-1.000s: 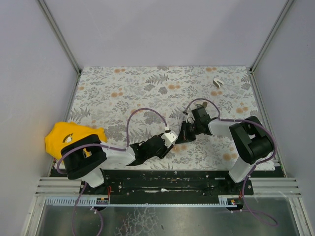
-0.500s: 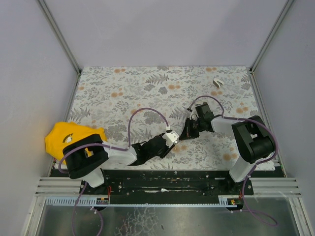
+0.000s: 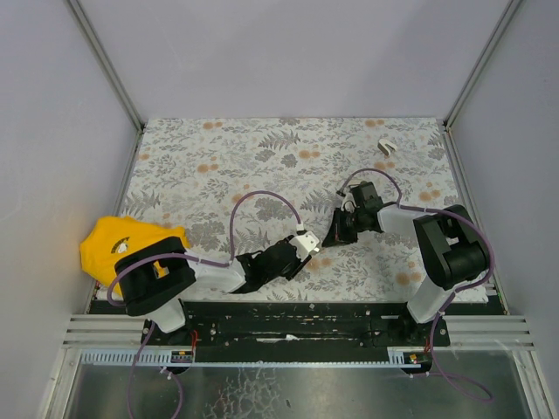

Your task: Load the staples into the stapler

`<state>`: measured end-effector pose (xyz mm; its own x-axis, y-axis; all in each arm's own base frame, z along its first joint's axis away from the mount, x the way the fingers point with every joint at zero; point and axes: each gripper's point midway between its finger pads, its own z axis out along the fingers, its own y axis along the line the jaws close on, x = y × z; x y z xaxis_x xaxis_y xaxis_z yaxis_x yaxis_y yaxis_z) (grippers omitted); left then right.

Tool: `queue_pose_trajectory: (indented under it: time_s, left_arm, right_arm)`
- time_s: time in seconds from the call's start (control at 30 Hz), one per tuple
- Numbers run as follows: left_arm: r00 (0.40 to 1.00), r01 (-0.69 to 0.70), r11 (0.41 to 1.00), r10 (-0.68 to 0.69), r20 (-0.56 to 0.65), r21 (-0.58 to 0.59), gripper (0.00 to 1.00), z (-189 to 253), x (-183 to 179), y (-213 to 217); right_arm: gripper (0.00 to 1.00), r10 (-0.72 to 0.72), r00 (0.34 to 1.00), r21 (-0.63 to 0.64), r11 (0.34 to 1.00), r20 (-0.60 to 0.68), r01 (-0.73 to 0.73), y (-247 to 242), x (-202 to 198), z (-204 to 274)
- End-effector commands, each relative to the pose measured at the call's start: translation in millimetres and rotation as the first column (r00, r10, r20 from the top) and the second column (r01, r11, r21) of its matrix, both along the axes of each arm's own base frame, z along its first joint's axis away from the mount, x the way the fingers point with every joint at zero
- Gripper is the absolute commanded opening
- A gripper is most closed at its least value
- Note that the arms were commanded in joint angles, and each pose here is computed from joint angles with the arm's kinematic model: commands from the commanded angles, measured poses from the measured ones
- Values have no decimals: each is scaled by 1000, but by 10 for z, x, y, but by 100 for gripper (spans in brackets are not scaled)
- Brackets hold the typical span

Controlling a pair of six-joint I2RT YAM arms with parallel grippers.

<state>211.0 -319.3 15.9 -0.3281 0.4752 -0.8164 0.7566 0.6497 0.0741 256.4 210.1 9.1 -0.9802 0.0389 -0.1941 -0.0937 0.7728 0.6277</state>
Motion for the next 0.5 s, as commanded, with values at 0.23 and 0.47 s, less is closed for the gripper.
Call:
queue_pose_trajectory:
  time_s: [0.23,0.47]
  left_arm:
    - [1000,-4,993,8,-31,120,40,-258,-74,181]
    - [1000,-2,992,6,-29,124,41,-260,-74,168]
  right_arm:
    - [0,-9,998,9,1000,63,8,-30,173,168]
    - [0,-10,998,-1,1000,57,10,-63,168,159]
